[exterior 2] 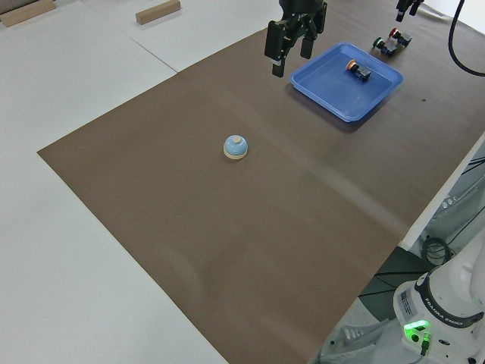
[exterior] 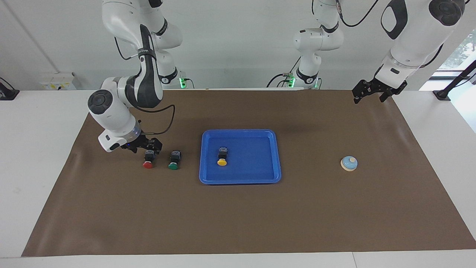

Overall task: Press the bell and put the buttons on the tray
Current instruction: 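Move the right gripper back and grasp the red-capped button, then carry the red button into the tray beside the yellow one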

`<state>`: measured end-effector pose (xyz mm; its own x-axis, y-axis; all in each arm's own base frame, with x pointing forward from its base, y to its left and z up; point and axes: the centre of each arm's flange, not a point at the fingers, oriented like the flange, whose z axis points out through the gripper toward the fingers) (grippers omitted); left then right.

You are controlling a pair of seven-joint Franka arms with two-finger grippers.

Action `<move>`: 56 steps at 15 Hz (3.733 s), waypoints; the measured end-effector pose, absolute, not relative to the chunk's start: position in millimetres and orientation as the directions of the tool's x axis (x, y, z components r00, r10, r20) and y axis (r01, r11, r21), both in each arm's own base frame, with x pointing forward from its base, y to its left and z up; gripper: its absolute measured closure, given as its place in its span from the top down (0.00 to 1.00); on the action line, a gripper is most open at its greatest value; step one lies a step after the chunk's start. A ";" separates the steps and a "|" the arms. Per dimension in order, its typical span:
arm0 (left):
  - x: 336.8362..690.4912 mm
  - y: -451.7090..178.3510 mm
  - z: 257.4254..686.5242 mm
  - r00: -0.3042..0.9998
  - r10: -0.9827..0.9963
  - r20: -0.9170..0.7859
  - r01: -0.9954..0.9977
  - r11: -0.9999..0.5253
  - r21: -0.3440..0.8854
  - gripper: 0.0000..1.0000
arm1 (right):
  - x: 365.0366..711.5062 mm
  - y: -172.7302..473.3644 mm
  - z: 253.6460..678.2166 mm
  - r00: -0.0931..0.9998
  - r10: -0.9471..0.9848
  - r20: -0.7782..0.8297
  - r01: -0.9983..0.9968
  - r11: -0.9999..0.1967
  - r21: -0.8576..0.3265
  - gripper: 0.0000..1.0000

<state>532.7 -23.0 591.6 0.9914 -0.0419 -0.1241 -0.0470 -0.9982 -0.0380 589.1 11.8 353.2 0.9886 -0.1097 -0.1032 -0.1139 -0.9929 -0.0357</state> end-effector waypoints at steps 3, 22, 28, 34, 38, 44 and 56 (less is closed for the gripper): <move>532.7 -23.0 591.6 0.991 -0.042 -0.124 -0.047 -0.998 -0.038 1.00 | 584.5 11.1 337.6 0.991 -0.113 -0.068 -0.116 -0.993 -0.035 1.00; 532.7 -23.0 591.6 0.991 -0.042 -0.124 -0.047 -0.998 -0.038 1.00 | 581.8 27.5 349.4 0.998 -0.008 -0.056 -0.011 -0.999 -0.050 0.40; 532.7 -23.0 591.6 0.991 -0.042 -0.124 -0.047 -0.998 -0.038 1.00 | 594.0 191.4 426.5 0.992 -0.117 -0.036 -0.119 -0.990 -0.071 0.40; 532.7 -23.0 591.6 0.991 -0.042 -0.124 -0.047 -0.998 -0.038 1.00 | 596.0 356.2 391.4 0.985 -0.157 -0.070 -0.160 -0.986 -0.048 0.40; 532.7 -23.0 591.6 0.991 -0.042 -0.124 -0.047 -0.998 -0.038 1.00 | 584.1 391.5 354.7 0.985 -0.137 -0.103 -0.140 -0.990 -0.018 0.40; 532.7 -23.0 591.6 0.991 -0.042 -0.124 -0.047 -0.998 -0.038 1.00 | 584.5 378.9 336.3 0.981 -0.157 -0.110 -0.159 -0.987 -0.003 0.46; 532.7 -23.0 591.6 0.991 -0.042 -0.124 -0.047 -0.998 -0.038 1.00 | 615.4 220.2 383.5 0.979 -0.138 -0.148 -0.138 -0.990 0.015 1.00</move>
<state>532.7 -23.0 591.6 0.9914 -0.0419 -0.1241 -0.0470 -0.9982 -0.0380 615.4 220.2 383.5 0.9792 -0.1384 -0.1484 -0.1377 -0.9904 0.0146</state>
